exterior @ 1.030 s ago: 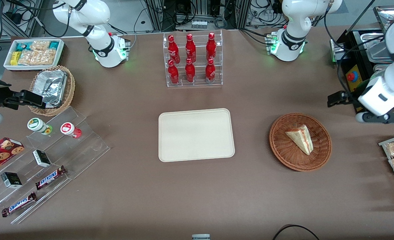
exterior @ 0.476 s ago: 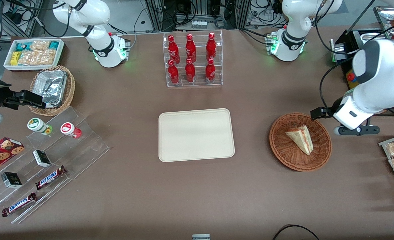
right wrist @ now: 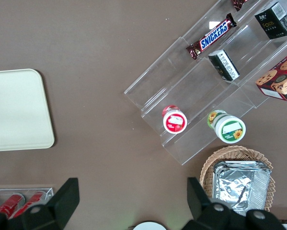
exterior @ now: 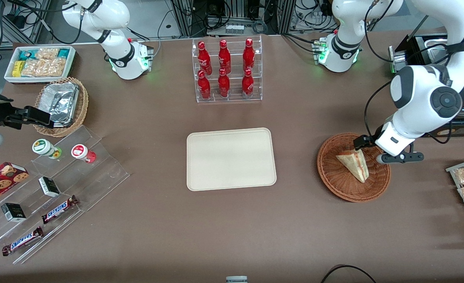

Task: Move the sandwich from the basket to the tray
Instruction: 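Lower the open left gripper around the wrapped sandwich and close it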

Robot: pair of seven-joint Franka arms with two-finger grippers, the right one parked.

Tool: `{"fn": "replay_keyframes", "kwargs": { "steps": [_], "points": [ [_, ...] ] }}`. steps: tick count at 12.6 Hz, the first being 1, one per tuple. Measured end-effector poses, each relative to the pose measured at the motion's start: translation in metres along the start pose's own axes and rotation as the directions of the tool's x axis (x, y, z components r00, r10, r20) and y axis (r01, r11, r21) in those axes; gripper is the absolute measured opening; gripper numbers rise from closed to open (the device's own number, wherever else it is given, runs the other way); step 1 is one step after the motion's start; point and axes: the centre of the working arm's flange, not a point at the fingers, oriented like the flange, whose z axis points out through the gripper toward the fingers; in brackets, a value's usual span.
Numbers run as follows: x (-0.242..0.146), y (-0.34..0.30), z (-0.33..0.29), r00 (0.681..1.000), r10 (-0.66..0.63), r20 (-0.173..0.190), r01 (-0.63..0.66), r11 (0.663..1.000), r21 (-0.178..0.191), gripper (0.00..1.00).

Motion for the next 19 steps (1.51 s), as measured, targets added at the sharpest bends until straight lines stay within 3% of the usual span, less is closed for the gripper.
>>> {"fn": "replay_keyframes", "kwargs": {
  "steps": [2,6,12,19],
  "points": [
    [0.0,-0.001,0.011,0.991,-0.13,-0.005,0.13,0.992,-0.003,1.0],
    [0.007,0.0,0.028,0.914,-0.404,-0.016,0.404,0.915,-0.016,1.0],
    [0.011,0.0,0.048,0.871,-0.491,-0.001,0.491,0.871,-0.014,1.0],
    [0.015,0.0,0.084,0.867,-0.498,0.011,0.499,0.867,-0.013,1.0]
  ]
}}
